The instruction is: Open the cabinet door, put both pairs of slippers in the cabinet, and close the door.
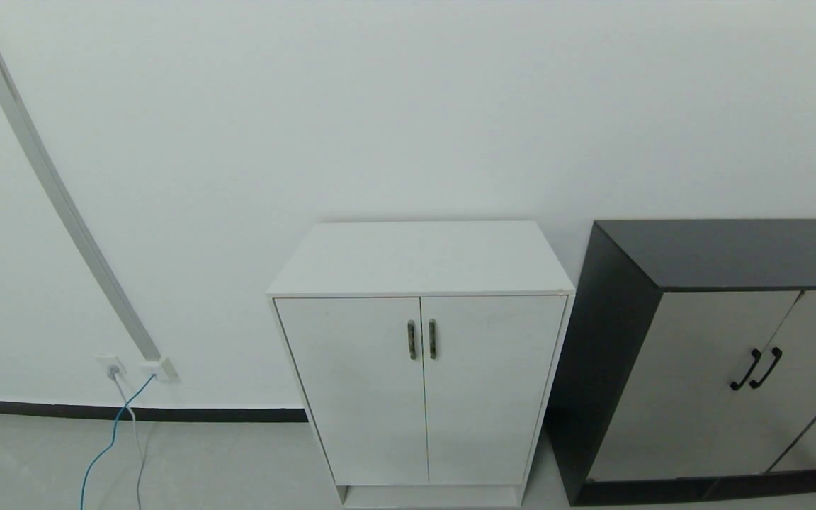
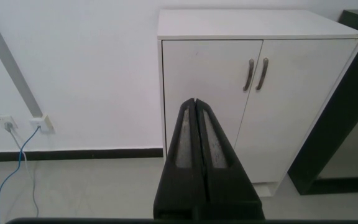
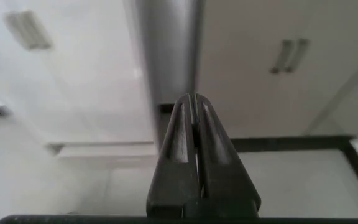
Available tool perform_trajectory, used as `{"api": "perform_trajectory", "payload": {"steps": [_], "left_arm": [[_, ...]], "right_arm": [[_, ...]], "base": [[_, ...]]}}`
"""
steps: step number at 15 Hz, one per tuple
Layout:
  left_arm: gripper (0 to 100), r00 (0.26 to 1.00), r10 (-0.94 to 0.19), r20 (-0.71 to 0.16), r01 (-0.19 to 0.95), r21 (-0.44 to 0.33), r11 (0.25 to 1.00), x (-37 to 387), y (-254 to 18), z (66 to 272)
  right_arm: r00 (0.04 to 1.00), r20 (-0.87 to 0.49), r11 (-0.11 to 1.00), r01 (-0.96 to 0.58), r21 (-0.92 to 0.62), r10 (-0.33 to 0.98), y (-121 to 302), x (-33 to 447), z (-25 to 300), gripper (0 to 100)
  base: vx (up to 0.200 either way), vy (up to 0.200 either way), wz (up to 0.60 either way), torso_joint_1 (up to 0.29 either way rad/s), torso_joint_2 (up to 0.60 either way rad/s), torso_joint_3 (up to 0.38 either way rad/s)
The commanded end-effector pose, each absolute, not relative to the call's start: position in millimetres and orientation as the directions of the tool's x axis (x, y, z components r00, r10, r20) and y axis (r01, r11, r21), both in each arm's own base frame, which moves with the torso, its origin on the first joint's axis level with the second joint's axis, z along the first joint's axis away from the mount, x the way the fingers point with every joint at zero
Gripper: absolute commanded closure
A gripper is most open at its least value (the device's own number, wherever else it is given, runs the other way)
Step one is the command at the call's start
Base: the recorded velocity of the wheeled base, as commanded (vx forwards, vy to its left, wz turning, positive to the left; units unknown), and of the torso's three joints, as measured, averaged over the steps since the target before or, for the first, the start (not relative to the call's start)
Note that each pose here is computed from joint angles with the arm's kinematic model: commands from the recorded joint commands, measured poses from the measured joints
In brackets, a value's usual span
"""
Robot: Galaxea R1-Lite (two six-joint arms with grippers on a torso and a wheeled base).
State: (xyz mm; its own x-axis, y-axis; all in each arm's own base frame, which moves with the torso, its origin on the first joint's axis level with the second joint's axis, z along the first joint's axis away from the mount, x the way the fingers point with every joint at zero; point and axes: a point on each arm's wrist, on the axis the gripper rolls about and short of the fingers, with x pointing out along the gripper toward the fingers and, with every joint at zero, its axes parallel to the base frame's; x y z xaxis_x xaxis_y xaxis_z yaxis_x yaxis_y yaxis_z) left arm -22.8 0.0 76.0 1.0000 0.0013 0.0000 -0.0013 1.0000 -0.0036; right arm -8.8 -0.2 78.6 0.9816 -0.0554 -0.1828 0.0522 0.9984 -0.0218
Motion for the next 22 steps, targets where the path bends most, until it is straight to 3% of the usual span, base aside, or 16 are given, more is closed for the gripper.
{"api": "perform_trajectory", "payload": {"steps": [1,7,8,13,22], "left_arm": [[100,1.0,0.002,-0.002,-0.002,-0.005,1.0,-22.7,0.0,76.0],[100,1.0,0.002,0.0,-0.002,-0.005,1.0,-22.8,0.0,75.9],[100,1.0,0.002,0.0,-0.002,-0.005,1.0,-22.8,0.0,75.9],[100,1.0,0.002,0.0,-0.002,-0.003,1.0,-22.8,0.0,75.9],[100,1.0,0.0,0.0,0.0,-0.002,1.0,-22.8,0.0,75.9]], "right_arm": [[0.988,-0.132,0.997,0.079,-0.02,-0.081,0.3,-13.0,77.5,100],[0.995,-0.081,0.998,0.061,-0.008,-0.061,0.2,-16.9,76.7,100],[0.999,-0.043,1.0,0.002,0.001,-0.002,-0.7,-19.8,76.0,100],[1.0,0.003,0.997,0.024,0.077,-0.025,-0.7,-22.7,76.0,100],[0.998,0.003,0.995,0.069,0.074,-0.069,-1.6,-22.6,76.2,100]], "base": [[0.0,0.0,0.0,0.0,0.0,0.0],[0.0,0.0,0.0,0.0,0.0,0.0],[0.0,0.0,0.0,0.0,0.0,0.0],[0.0,0.0,0.0,0.0,0.0,0.0],[0.0,0.0,0.0,0.0,0.0,0.0]]}}
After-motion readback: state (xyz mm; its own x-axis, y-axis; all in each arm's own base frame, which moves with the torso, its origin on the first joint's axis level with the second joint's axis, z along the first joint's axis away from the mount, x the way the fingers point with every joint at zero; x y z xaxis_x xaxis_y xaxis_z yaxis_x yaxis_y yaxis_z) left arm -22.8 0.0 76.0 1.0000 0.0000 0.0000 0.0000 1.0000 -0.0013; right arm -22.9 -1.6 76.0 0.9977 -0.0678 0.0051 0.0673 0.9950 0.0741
